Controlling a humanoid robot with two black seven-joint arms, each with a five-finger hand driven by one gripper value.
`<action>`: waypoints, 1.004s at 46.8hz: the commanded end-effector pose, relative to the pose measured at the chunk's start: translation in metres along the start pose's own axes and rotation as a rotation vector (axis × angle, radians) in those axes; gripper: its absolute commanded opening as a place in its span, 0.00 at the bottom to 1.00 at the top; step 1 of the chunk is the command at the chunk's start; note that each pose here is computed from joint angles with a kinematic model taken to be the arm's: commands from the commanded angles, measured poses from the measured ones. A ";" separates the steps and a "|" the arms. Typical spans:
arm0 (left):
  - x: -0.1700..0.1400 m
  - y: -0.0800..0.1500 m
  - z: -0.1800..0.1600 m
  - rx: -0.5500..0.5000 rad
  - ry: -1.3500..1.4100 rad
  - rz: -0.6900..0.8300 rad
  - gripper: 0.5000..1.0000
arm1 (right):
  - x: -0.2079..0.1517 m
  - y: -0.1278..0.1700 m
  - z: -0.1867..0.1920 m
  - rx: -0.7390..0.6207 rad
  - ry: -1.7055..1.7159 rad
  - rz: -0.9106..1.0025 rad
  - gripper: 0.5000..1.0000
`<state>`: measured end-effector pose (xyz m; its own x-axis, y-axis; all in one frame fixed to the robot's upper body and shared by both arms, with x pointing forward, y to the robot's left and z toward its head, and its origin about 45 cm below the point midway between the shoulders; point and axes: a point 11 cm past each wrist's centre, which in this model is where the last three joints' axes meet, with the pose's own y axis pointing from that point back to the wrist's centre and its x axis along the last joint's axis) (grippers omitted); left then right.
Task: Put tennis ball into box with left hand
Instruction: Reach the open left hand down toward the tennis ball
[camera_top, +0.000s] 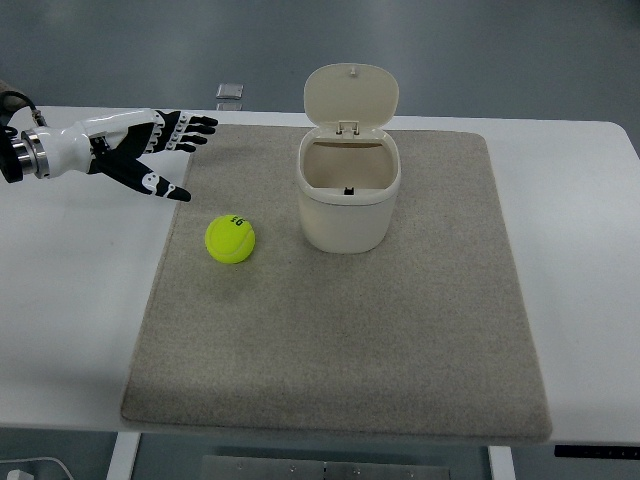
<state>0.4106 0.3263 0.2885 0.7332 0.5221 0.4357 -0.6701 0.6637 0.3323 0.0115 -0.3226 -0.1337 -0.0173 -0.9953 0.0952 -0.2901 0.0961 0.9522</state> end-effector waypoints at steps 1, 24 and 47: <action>-0.006 -0.001 0.004 0.008 -0.087 -0.035 0.98 | 0.000 0.000 0.000 0.000 0.000 0.000 0.88; -0.022 0.001 0.016 0.050 -0.512 -0.106 0.98 | 0.000 0.000 0.000 0.000 0.002 0.000 0.88; -0.054 -0.018 0.008 0.043 -0.845 -0.167 0.97 | 0.000 0.000 0.000 0.000 0.000 0.000 0.88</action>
<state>0.3817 0.2895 0.2690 0.5193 -0.1509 0.8412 -0.5825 0.6577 0.4776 0.0116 -0.3226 -0.1337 -0.0164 -0.9953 0.0952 -0.2902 0.0958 0.9522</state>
